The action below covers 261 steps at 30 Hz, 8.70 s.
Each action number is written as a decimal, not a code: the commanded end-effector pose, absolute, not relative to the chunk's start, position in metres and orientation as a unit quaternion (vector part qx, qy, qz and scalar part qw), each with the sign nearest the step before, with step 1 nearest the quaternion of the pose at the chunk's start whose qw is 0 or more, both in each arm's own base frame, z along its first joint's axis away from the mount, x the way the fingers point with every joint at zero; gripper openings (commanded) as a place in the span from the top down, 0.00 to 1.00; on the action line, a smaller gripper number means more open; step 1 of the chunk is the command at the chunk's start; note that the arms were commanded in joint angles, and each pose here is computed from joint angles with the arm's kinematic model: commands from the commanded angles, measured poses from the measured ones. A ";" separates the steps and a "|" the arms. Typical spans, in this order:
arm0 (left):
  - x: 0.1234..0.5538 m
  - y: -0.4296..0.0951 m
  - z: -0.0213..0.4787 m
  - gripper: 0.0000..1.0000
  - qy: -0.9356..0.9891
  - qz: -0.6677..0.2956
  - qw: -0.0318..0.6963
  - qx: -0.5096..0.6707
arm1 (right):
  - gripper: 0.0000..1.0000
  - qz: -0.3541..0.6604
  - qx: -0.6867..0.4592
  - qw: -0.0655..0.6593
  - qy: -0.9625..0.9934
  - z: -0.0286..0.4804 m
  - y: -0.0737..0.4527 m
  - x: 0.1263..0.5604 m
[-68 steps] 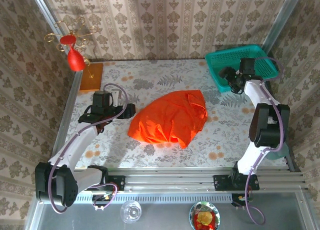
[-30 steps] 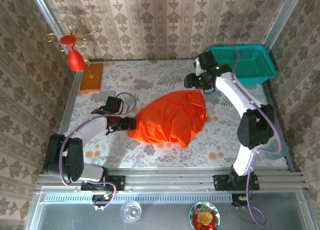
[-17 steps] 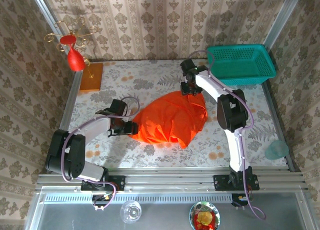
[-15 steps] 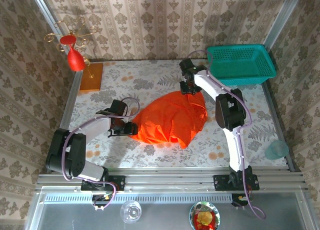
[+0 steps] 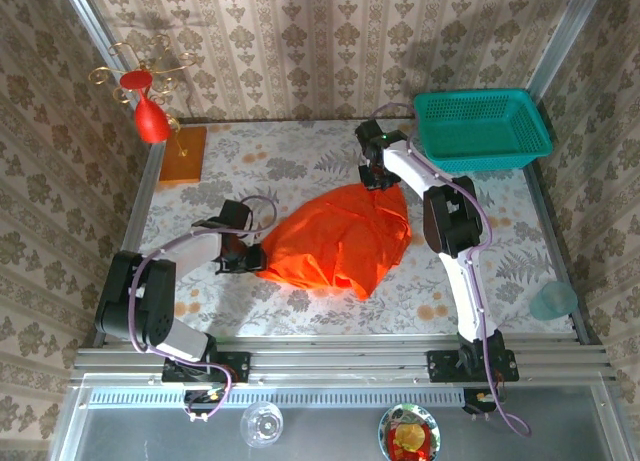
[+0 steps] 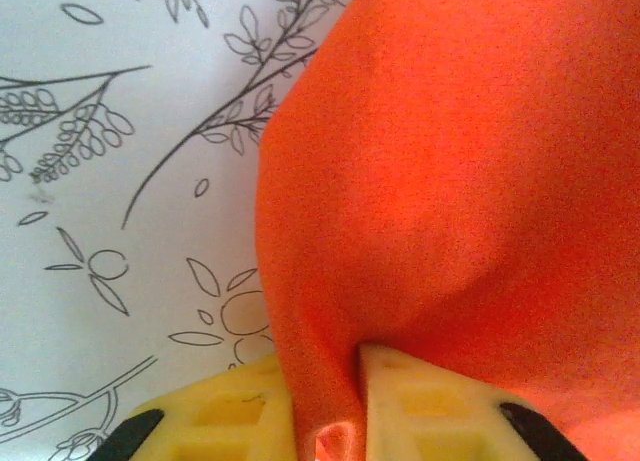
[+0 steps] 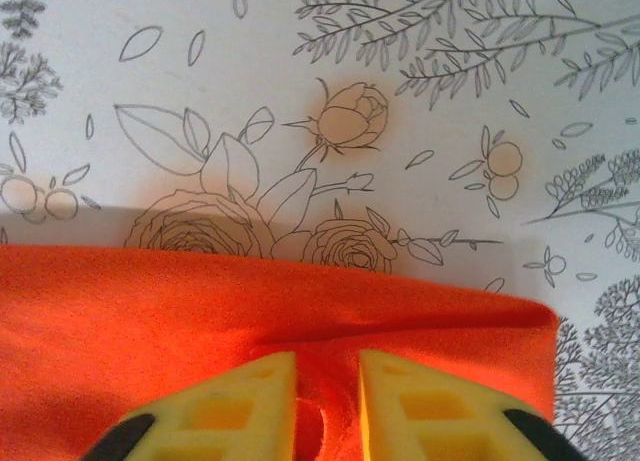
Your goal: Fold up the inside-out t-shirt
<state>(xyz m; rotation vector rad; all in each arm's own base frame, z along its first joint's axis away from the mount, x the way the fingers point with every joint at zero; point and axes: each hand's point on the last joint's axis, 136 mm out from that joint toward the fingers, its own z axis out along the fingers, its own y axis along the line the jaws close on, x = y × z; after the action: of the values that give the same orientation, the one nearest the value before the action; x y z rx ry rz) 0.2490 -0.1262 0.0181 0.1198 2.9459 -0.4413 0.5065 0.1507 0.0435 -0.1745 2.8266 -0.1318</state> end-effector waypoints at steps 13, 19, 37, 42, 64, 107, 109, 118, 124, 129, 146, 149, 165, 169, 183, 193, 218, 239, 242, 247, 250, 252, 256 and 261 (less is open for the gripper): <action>0.370 -0.083 0.216 1.00 0.931 -0.171 0.323 0.016 | 1.00 -0.062 -0.020 0.363 0.930 0.289 0.106 0.523; 0.386 -0.049 0.330 1.00 0.887 -0.160 0.434 0.005 | 1.00 -0.049 0.026 0.453 0.890 0.395 0.065 0.486; 0.308 -0.064 0.158 0.48 0.943 -0.176 0.279 -0.035 | 0.55 -0.033 0.121 0.243 0.962 0.166 0.010 0.346; 0.321 -0.119 0.160 0.48 0.952 -0.159 0.253 0.061 | 0.54 0.003 0.104 0.207 0.973 0.143 0.027 0.347; 0.278 -0.183 0.069 0.33 0.976 -0.134 0.144 0.090 | 0.36 -0.090 0.099 0.121 0.984 0.046 0.015 0.391; 0.290 -0.116 0.485 1.00 0.728 -0.298 0.604 0.126 | 1.00 0.061 0.128 0.581 0.801 0.454 0.011 0.350; 0.282 -0.110 0.507 1.00 0.714 -0.287 0.626 0.125 | 1.00 0.070 0.124 0.613 0.778 0.487 0.010 0.334; 0.319 -0.087 0.532 1.00 0.707 -0.238 0.659 0.092 | 1.00 0.160 0.095 0.599 0.779 0.509 0.040 0.327; 0.434 -0.106 0.468 1.00 0.757 -0.288 0.579 0.092 | 1.00 0.210 0.139 0.447 0.858 0.388 0.066 0.357; 0.535 -0.146 0.326 0.82 0.851 -0.309 0.416 0.084 | 1.00 0.185 0.230 0.304 0.906 0.249 0.064 0.358; 0.410 -0.240 0.225 0.55 0.900 -0.251 0.294 0.201 | 0.57 0.154 0.018 0.144 0.977 0.146 0.150 0.295; 0.386 -0.235 0.219 0.55 0.898 -0.268 0.300 0.177 | 0.61 0.135 -0.029 0.120 0.983 0.124 0.174 0.281; 0.301 -0.206 0.168 0.52 0.895 -0.299 0.312 0.112 | 0.75 0.060 -0.134 0.031 0.989 0.031 0.237 0.252; 0.300 -0.206 0.164 0.52 0.899 -0.296 0.304 0.112 | 0.78 0.052 -0.139 0.027 0.989 0.025 0.237 0.251; 0.304 -0.211 0.168 0.52 0.896 -0.297 0.309 0.119 | 0.81 0.084 -0.134 0.022 0.987 0.023 0.253 0.249; 0.305 -0.211 0.166 0.52 0.896 -0.295 0.308 0.120 | 0.91 0.089 -0.134 0.025 0.987 0.027 0.258 0.248; 0.193 -0.284 0.124 0.31 0.761 -0.259 0.464 0.372 | 1.00 0.222 -0.068 0.058 0.971 0.115 0.293 0.266; 0.200 -0.305 0.112 0.87 0.790 -0.232 0.398 0.404 | 1.00 0.218 -0.059 0.090 0.970 0.139 0.282 0.280; 0.213 -0.299 0.126 0.96 0.807 -0.232 0.388 0.380 | 0.97 0.185 -0.064 0.117 0.974 0.143 0.267 0.284; 0.234 -0.295 0.167 0.98 0.812 -0.255 0.390 0.351 | 0.74 0.166 -0.072 0.185 0.966 0.163 0.238 0.279; 0.244 -0.291 0.193 0.99 0.812 -0.251 0.398 0.345 | 0.67 0.212 -0.107 0.212 0.948 0.172 0.243 0.262; 0.249 -0.289 0.207 1.00 0.812 -0.252 0.399 0.343 | 0.68 0.235 -0.149 0.235 0.932 0.170 0.253 0.249; 0.253 -0.290 0.227 1.00 0.808 -0.261 0.395 0.350 | 0.75 0.238 -0.228 0.275 0.903 0.145 0.278 0.229; 0.248 -0.289 0.243 1.00 0.802 -0.271 0.390 0.362 | 0.80 0.228 -0.257 0.308 0.887 0.107 0.318 0.238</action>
<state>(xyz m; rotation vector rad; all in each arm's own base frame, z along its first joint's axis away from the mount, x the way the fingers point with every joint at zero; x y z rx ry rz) 0.2594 -0.2923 0.2355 0.8611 2.0288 -0.6597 0.2095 0.2901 0.1047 -0.6767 2.5142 0.6083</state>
